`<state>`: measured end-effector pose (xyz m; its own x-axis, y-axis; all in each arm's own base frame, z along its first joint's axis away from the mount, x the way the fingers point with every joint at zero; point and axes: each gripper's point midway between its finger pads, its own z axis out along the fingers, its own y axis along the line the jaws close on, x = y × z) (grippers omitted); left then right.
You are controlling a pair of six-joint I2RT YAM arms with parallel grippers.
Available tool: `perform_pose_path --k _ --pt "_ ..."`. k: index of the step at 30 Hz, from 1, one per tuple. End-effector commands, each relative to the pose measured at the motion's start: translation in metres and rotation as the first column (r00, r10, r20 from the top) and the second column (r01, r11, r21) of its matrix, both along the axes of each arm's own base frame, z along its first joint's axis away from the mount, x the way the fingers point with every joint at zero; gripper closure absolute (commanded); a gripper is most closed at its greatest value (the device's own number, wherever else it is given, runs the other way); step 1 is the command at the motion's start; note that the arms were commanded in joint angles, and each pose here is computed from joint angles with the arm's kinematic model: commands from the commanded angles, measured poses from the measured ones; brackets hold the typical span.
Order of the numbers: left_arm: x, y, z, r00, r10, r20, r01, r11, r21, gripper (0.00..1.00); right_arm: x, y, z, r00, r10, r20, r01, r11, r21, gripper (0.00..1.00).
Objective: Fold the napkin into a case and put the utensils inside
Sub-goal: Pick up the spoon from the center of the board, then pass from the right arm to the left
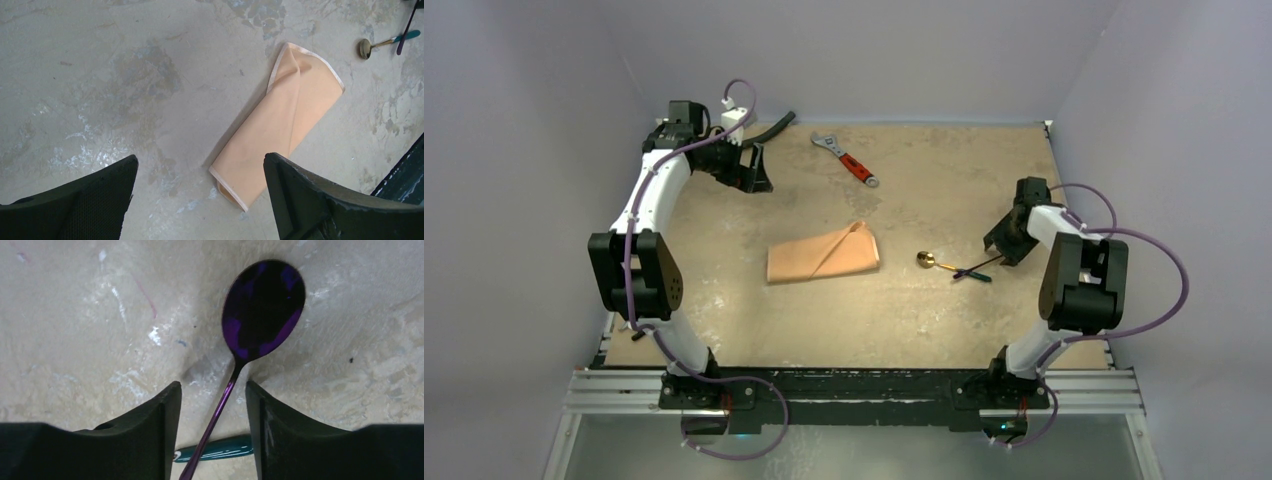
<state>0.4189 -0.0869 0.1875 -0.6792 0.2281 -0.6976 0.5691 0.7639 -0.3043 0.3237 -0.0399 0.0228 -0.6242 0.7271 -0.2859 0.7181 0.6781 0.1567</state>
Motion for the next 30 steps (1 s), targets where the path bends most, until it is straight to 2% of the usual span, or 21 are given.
perform_pose_path --k 1,4,8,12,16,24,30 --pt "0.001 -0.001 0.019 0.998 -0.029 0.049 0.029 1.000 -0.004 0.02 0.007 -0.008 -0.013 0.998 -0.053 0.016 0.054 0.998 -0.012 0.55" --pt "0.000 0.000 0.021 0.997 -0.040 0.059 0.040 0.999 0.004 0.02 0.010 -0.002 -0.015 0.998 -0.050 0.032 0.050 0.998 0.028 0.77" --pt "-0.002 -0.004 0.031 0.992 -0.078 0.104 0.079 0.997 0.000 0.02 0.007 0.008 -0.016 0.998 -0.043 0.054 0.039 0.996 0.076 1.00" --pt "-0.004 -0.011 0.040 0.983 -0.121 0.138 0.124 0.992 -0.014 0.03 0.009 0.021 -0.007 0.992 -0.040 0.122 0.023 0.991 0.133 1.00" --pt "-0.012 -0.020 0.053 0.968 -0.195 0.157 0.197 0.980 0.000 0.01 0.024 0.051 0.036 0.967 -0.022 0.255 -0.029 0.980 0.195 1.00" --pt "-0.067 -0.115 0.072 0.909 -0.373 0.187 0.393 0.916 -0.082 0.01 0.060 0.184 0.153 0.847 0.056 0.529 -0.258 0.913 0.316 1.00" --pt "-0.095 -0.159 0.070 0.922 -0.364 0.129 0.383 0.906 -0.181 0.02 0.066 0.257 0.220 0.744 -0.005 0.669 -0.363 0.837 0.410 1.00"
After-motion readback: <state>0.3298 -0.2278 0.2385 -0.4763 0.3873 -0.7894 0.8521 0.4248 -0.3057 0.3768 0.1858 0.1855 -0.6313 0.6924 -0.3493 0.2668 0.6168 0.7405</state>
